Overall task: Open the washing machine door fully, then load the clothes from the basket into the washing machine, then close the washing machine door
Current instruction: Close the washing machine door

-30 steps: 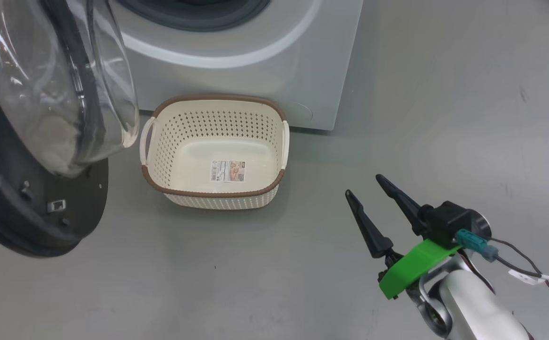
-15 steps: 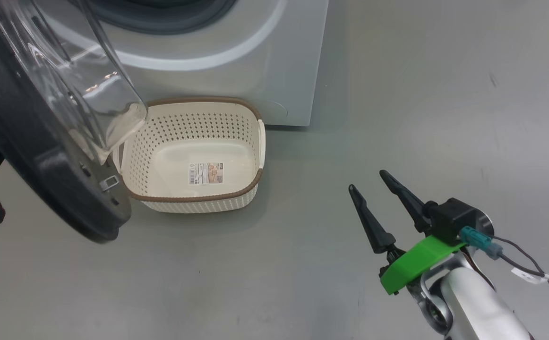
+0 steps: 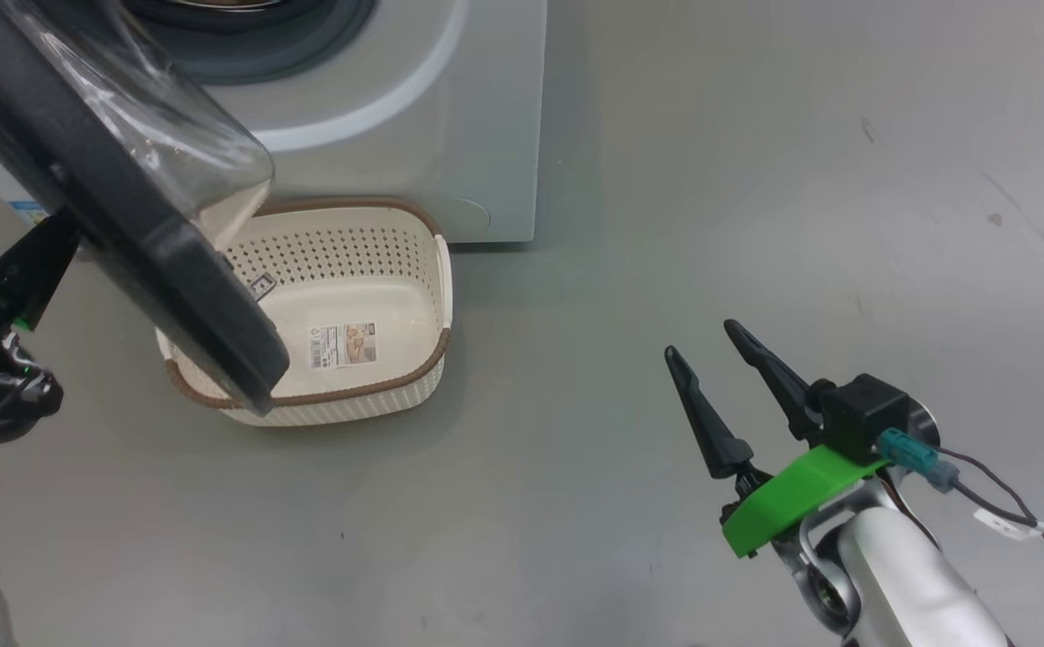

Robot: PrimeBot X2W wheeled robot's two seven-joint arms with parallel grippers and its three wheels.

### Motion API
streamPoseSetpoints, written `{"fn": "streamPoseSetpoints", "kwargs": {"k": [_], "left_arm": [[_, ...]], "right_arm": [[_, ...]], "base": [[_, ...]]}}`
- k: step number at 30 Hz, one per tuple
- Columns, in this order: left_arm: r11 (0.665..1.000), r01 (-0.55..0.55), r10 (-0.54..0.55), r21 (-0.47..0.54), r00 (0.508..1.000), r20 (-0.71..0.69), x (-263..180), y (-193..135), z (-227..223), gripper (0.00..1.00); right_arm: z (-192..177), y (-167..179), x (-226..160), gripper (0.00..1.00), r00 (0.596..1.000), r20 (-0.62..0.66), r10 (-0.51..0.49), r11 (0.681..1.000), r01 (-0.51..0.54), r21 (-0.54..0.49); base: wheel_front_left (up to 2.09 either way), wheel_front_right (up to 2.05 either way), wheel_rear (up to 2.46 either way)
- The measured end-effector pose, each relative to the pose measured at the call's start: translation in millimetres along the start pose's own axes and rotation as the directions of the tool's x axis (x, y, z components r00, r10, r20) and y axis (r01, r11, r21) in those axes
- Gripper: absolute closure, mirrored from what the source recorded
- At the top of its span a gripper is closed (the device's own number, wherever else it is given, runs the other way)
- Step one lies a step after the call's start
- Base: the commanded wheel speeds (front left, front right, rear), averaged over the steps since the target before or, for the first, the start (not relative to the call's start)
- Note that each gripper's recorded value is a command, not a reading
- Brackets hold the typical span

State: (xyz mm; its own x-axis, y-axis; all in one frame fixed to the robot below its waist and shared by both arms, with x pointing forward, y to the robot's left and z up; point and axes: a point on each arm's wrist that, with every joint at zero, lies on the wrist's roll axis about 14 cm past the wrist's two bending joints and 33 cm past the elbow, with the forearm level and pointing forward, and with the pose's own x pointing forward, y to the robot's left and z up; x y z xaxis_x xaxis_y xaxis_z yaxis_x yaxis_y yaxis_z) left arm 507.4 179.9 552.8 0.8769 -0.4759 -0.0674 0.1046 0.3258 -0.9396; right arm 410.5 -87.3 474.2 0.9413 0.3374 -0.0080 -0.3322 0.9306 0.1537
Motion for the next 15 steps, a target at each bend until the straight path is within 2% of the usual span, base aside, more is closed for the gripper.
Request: {"fn": "streamPoseSetpoints", "kwargs": {"k": [15], "left_arm": [[0.995,0.091,-0.092,-0.034,0.995,-0.043,51,-26,-29,1.0]], "right_arm": [[6,-27,-19,0.0,0.995,0.013,-0.095,0.995,0.095,0.005]], "base": [[0.0,0.0,0.0]]}}
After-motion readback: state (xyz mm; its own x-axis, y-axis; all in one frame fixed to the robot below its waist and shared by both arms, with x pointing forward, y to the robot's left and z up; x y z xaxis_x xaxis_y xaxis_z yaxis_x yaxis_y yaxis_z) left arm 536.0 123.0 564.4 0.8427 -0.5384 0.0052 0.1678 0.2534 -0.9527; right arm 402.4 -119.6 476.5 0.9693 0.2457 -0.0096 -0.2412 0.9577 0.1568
